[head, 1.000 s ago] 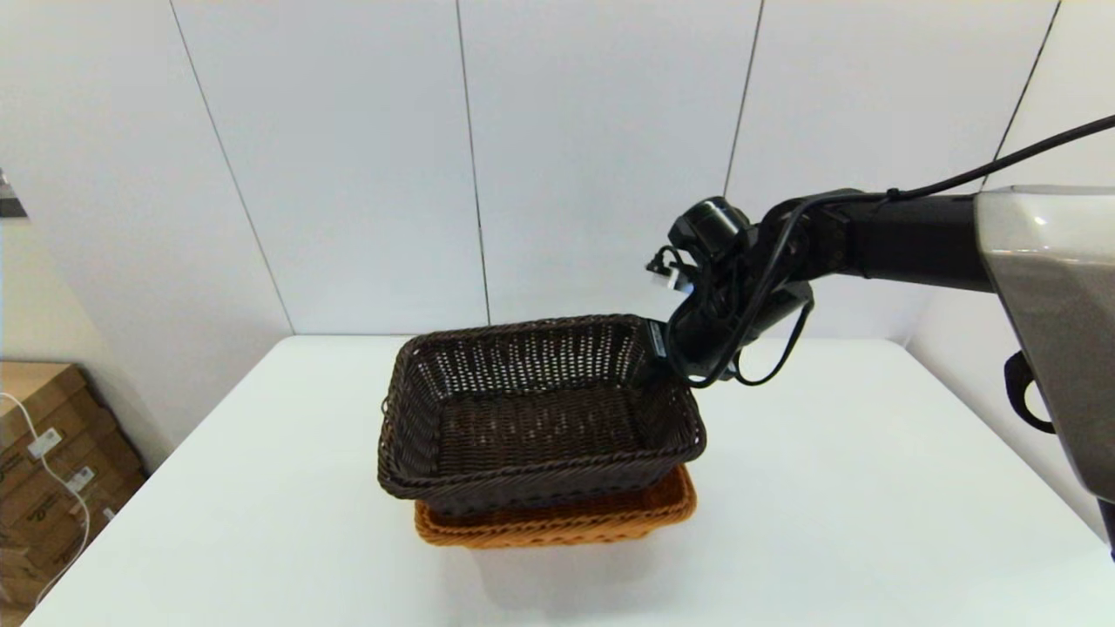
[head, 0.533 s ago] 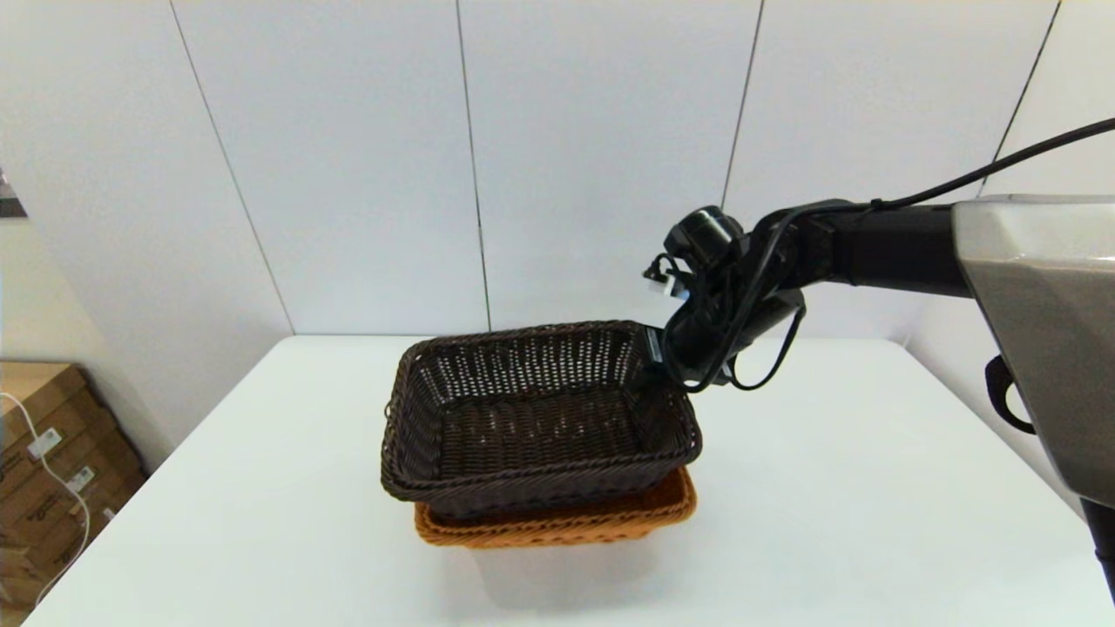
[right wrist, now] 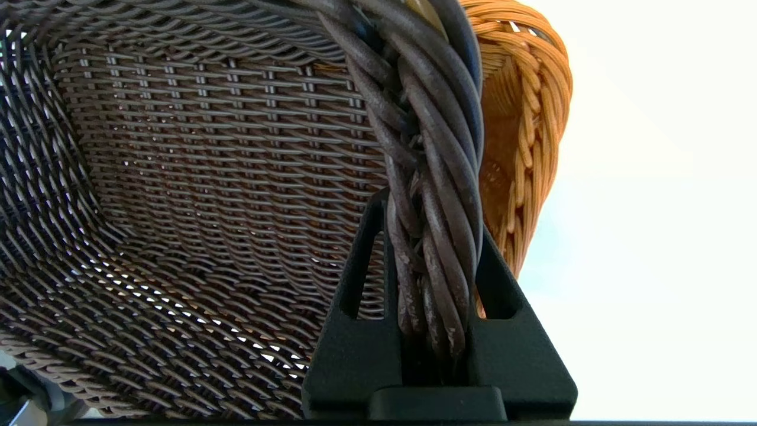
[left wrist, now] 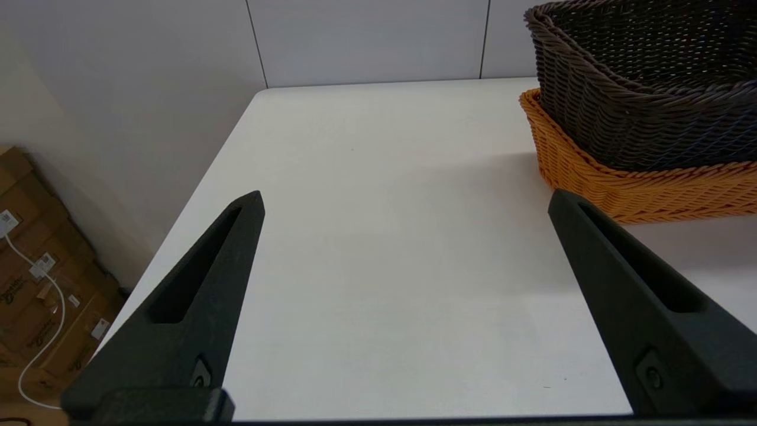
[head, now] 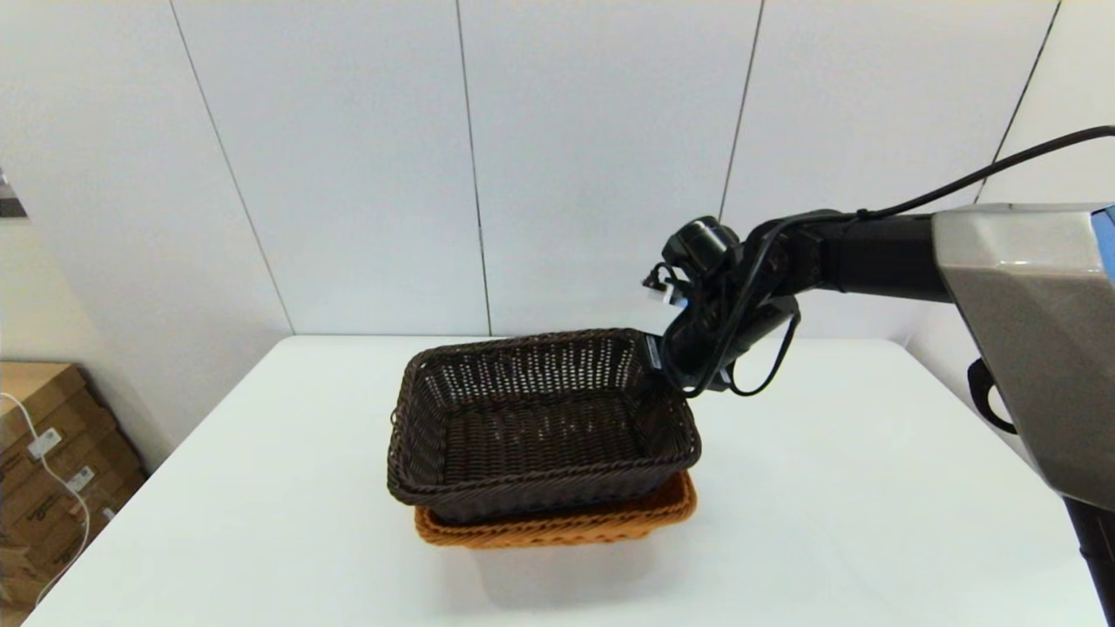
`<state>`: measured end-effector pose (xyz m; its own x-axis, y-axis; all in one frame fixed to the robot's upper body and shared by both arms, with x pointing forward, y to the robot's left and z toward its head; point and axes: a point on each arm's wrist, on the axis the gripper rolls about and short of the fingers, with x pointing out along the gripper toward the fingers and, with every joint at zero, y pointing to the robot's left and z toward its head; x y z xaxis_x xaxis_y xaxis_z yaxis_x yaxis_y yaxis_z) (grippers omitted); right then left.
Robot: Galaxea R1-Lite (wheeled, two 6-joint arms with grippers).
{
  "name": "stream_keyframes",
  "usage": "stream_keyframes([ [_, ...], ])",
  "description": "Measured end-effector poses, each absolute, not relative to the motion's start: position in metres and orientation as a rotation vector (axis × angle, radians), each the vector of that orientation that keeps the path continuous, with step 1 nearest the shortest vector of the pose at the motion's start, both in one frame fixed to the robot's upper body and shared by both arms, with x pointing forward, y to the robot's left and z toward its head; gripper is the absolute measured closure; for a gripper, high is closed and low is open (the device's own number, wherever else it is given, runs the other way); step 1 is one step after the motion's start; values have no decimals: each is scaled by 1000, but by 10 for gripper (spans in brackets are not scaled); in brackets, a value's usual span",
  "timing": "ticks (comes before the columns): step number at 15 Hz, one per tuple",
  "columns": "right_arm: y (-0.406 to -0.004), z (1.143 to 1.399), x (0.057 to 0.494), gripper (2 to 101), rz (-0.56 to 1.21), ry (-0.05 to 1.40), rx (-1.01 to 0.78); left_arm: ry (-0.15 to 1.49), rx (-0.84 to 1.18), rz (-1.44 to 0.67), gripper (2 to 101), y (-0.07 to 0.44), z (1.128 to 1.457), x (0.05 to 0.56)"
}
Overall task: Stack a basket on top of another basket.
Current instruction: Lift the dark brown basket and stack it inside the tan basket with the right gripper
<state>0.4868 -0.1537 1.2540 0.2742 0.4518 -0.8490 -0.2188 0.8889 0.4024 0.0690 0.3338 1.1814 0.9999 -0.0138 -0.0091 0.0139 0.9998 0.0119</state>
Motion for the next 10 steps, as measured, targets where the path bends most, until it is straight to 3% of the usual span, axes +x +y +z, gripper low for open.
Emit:
stream_keyframes([
  [3,-154,1252,487,867,456,1217,221,9,12,-14,54,334,1181,69],
  [6,-154,1252,488,601,453,1218,222,9,12,-14,54,334,1181,69],
  [10,-159,1252,490,379,445,1216,229,9,12,-14,54,334,1181,69],
])
